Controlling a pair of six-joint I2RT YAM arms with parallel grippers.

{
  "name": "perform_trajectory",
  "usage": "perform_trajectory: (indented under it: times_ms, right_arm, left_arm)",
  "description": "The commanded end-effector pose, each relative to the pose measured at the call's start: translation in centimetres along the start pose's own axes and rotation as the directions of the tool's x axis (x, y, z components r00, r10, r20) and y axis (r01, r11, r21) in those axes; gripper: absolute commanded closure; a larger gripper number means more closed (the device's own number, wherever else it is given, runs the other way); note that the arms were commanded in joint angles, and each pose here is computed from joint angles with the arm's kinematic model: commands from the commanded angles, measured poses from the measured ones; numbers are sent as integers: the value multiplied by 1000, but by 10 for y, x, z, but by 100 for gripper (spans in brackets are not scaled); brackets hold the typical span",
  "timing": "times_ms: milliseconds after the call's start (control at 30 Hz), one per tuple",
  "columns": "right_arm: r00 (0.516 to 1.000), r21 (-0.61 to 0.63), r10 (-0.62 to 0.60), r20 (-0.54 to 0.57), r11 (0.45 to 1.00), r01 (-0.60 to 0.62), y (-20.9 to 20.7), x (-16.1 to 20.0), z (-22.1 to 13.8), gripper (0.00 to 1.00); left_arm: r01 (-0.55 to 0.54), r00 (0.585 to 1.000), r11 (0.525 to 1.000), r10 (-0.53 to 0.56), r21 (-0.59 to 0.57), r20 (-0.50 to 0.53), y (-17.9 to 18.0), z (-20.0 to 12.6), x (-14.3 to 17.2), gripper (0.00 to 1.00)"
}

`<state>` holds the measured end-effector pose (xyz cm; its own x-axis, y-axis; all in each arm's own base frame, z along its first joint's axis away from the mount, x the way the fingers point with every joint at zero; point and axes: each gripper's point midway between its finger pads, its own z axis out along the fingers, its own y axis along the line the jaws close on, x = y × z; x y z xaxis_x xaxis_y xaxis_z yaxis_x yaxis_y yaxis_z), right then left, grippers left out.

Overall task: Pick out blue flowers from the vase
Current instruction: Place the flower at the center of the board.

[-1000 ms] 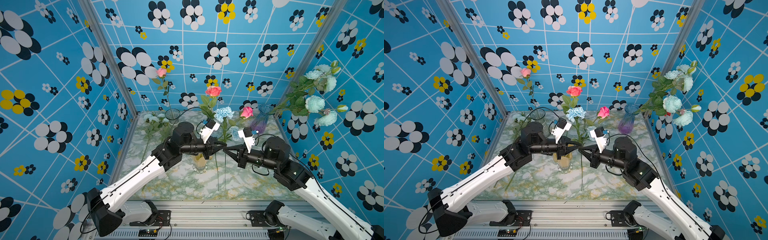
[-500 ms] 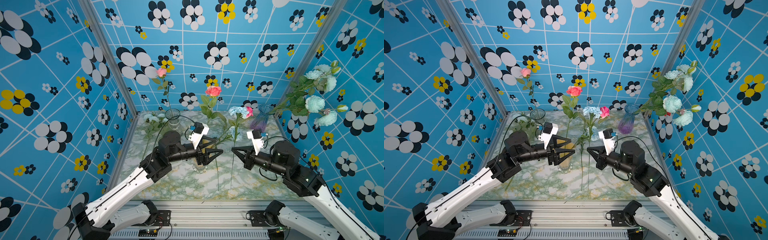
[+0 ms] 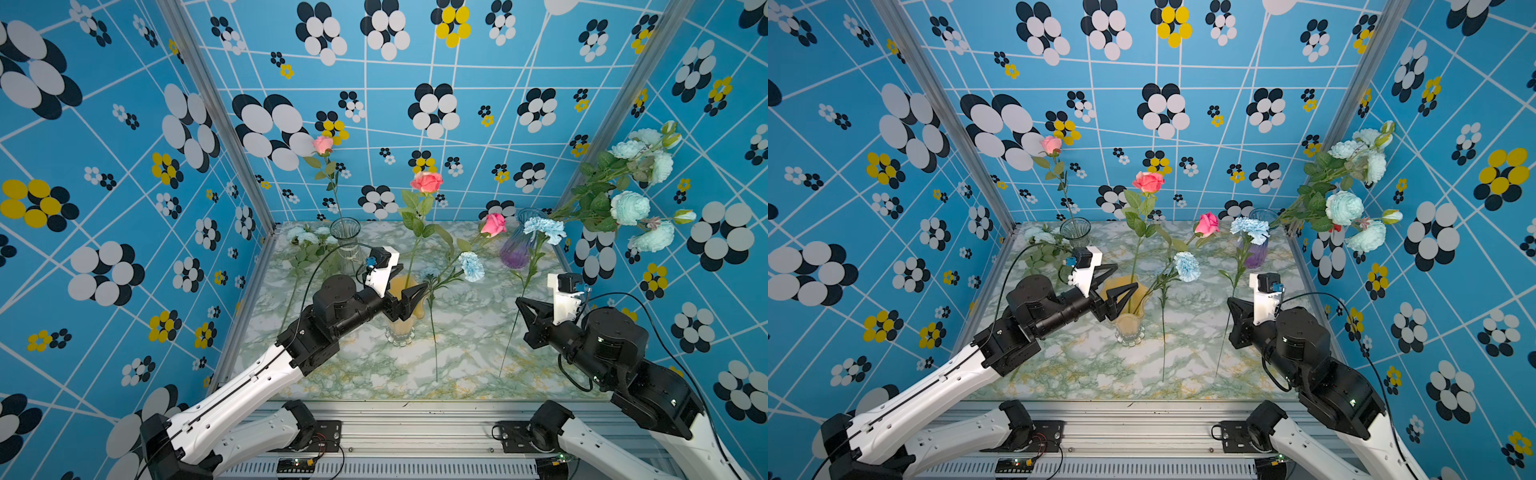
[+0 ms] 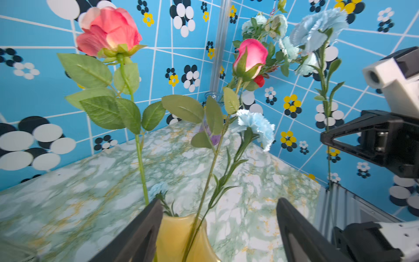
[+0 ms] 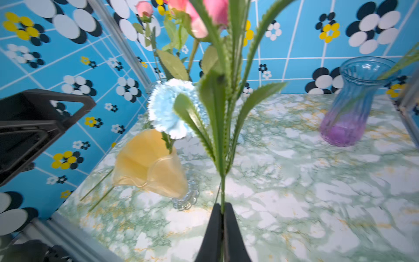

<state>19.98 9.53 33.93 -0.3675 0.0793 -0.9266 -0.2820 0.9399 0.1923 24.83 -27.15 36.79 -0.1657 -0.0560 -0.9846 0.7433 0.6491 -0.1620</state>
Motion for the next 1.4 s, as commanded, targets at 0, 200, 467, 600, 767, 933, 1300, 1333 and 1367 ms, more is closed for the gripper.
perform_trajectory:
  times_ms: [0,200,467,600,767,933,1300,1333,1367]
  right_arm:
    - [999,229,-8,-38,973,17,-40,21,7,100]
    - [986,306,-25,-167,949,76,-45,51,43,100]
    - [941,209,28,-337,977,46,-26,107,99,100]
    - [888,138,69,-455,990,-7,-17,135,123,100]
    - [836,35,118,-536,992,-117,-1,157,148,100]
    - [793,-51,130,-596,979,-199,17,172,172,100]
    - [726,-53,151,-671,967,-250,15,194,220,100]
    - [719,-45,153,-678,967,-249,13,196,222,100]
    - [712,-38,156,-685,968,-249,11,199,225,100]
  left_arm:
    - [-62,998,987,65,-147,18,24,-3,3,14]
    - [-47,995,978,64,-203,75,33,-13,1,13]
    - [-38,986,970,76,-242,150,38,-33,-4,13]
    - [-31,983,970,74,-242,170,38,-37,-7,13]
    - [-31,984,972,71,-232,165,37,-34,-5,13]
    - [-33,984,973,72,-228,164,37,-31,-3,13]
    - [-39,985,972,76,-233,154,38,-27,0,13]
    - [-39,985,972,76,-233,153,38,-27,0,13]
    - [-39,986,971,76,-236,151,38,-26,1,13]
